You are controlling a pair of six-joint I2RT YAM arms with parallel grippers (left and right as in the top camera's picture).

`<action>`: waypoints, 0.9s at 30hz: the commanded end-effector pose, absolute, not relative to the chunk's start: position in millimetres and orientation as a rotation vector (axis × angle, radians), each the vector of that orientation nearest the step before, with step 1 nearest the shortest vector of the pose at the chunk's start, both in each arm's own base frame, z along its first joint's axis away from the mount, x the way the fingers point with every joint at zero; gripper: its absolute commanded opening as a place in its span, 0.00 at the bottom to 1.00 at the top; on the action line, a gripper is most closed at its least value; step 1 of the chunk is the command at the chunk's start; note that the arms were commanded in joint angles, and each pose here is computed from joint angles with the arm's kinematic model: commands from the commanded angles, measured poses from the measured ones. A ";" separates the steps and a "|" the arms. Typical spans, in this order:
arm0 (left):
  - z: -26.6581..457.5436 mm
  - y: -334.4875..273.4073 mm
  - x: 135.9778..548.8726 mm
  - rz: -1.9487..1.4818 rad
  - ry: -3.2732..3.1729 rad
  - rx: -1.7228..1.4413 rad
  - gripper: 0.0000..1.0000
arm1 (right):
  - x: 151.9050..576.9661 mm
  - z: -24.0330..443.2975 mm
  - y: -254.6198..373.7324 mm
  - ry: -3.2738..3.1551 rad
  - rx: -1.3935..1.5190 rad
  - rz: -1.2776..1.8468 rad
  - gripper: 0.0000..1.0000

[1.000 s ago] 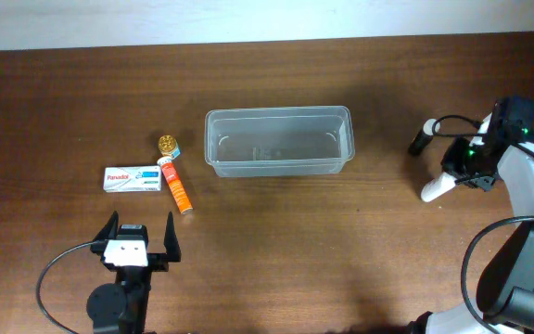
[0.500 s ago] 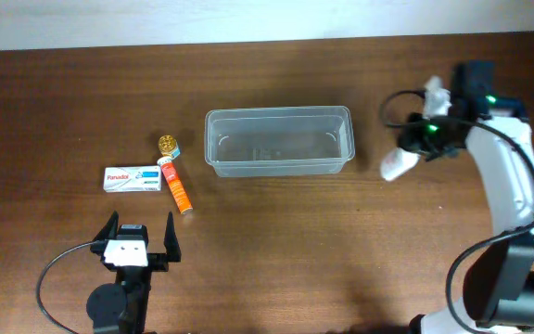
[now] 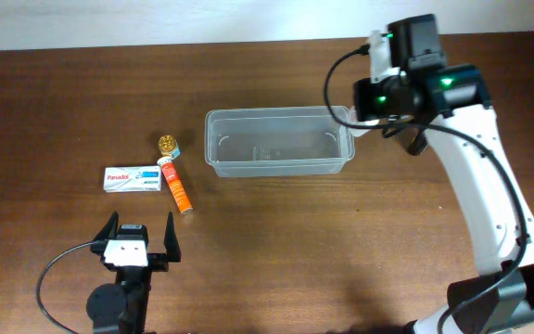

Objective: Pack container
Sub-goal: 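Carry the white bottle into the container and release it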

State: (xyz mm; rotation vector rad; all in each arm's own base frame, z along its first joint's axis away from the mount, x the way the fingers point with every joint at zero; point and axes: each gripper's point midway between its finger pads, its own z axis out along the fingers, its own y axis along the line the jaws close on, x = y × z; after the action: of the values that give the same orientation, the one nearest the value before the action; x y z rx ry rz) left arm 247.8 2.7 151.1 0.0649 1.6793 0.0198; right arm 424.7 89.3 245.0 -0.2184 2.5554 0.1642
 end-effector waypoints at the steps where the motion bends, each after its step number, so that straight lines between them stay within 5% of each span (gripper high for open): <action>1: 149.5 3.7 247.6 0.035 1.680 0.075 1.00 | 427.2 262.4 103.8 2.492 -0.232 0.090 0.19; 27: 149.5 3.7 247.6 0.035 1.680 0.075 1.00 | 471.8 131.4 124.9 2.713 -0.038 0.033 0.19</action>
State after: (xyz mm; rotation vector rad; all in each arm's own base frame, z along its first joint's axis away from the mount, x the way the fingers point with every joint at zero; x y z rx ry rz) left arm 247.8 2.7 151.1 0.0649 1.6793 0.0198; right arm 461.9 122.8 132.7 -0.1015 2.7333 0.0421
